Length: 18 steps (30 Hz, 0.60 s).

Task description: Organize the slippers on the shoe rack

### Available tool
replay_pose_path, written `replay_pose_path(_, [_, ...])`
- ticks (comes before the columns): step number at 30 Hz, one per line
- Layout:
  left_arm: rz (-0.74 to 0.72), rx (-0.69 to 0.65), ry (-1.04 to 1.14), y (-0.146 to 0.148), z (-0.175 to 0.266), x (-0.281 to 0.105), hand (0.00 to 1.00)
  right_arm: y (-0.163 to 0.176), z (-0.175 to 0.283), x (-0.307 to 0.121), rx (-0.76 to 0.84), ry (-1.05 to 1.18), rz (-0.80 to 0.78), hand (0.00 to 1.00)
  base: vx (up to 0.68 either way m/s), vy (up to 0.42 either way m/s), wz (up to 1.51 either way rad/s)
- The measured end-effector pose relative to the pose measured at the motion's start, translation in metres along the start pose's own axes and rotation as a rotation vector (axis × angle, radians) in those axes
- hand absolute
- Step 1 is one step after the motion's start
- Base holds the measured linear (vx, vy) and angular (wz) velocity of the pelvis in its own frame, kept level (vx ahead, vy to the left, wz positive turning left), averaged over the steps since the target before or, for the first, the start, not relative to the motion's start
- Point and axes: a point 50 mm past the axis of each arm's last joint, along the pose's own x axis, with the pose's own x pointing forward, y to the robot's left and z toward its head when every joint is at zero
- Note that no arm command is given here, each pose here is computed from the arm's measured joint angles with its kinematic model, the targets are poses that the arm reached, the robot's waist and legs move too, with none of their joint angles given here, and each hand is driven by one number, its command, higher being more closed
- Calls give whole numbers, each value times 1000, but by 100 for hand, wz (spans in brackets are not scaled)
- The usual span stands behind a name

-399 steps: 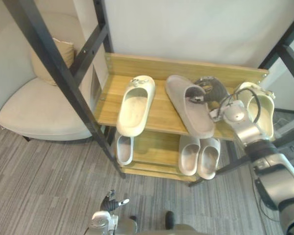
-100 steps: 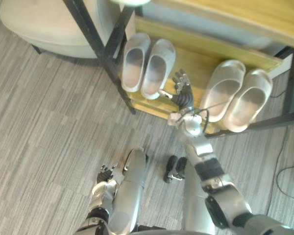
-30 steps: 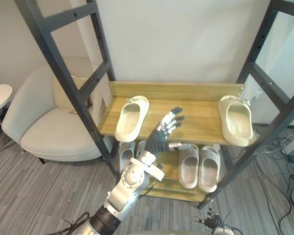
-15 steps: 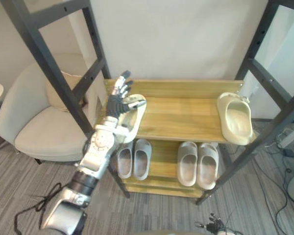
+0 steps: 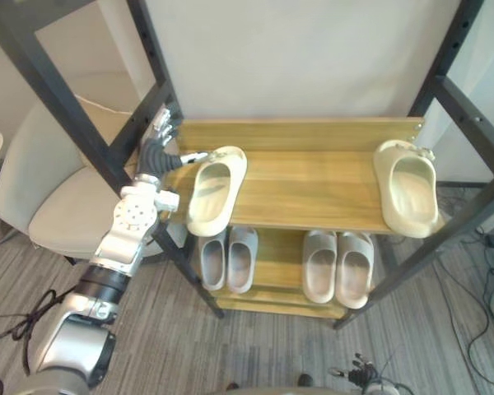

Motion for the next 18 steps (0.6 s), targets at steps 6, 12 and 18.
replay_pose_path(6, [-50, 77, 21, 3, -3, 4, 0, -2, -2, -3, 0, -11, 0, 0, -30, -16, -4])
replay_pose_path(12, [-77, 166, 42, 2, -7, 10, 0, -2, -5, -4, -1, -6, -1, 0, -5, -3, 0])
replay_pose_path(18, [-110, 290, 81, 2, -13, 17, 0, -3, -5, -4, 0, -8, -2, 0, -26, -8, -3])
